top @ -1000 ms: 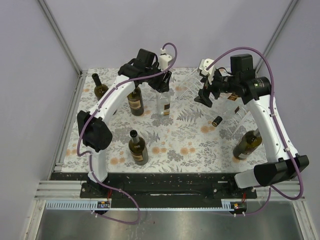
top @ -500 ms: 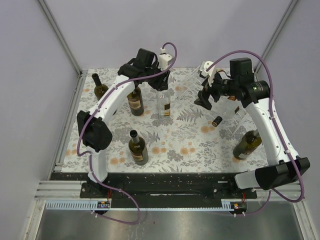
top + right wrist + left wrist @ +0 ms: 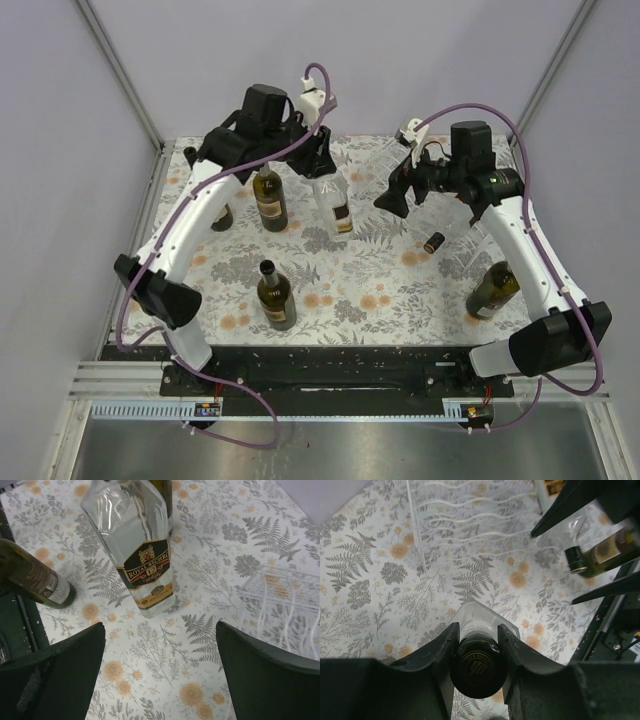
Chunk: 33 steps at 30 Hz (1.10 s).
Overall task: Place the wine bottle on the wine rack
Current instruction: Pick up the wine bottle from the center of the board.
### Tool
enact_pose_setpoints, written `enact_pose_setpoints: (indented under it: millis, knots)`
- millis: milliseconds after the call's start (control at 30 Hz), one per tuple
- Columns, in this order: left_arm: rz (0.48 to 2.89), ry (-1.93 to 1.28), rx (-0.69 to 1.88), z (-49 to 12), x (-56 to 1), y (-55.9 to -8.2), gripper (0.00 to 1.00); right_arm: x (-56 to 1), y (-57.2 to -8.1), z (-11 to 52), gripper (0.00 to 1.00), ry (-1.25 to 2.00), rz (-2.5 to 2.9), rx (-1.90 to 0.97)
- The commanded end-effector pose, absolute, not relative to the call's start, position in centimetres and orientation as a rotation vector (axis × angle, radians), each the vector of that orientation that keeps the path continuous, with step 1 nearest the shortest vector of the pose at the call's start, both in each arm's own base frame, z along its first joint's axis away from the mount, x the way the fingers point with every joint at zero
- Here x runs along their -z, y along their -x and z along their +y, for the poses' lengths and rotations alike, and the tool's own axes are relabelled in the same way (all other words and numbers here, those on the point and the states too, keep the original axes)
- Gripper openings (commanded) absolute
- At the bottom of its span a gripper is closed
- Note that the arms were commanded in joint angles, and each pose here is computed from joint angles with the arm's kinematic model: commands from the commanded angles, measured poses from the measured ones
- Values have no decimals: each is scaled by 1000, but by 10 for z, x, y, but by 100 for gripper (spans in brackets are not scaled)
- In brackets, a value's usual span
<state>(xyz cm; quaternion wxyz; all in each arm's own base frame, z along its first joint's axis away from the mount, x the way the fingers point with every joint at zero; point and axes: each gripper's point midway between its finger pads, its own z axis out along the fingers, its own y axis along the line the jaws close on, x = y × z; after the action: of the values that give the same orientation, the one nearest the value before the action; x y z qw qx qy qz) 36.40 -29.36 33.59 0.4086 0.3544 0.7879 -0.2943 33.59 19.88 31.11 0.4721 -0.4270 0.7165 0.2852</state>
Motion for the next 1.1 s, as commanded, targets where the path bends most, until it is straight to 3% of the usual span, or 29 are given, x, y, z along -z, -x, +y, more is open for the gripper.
enact_pose_setpoints:
  millis: [0,333,1067]
  knots:
    - [1598,-799,866,-294,-472,-331,0,-323,-332,221,99,1044,1658,-853]
    - [1487,-733,942,-293,-516,-316,0,-317,-314,242,99,1102,1547,-1030]
    - [1462,-721,1020,-299,-527,-302,0,-278,-300,287,99,1202,1450,-1119]
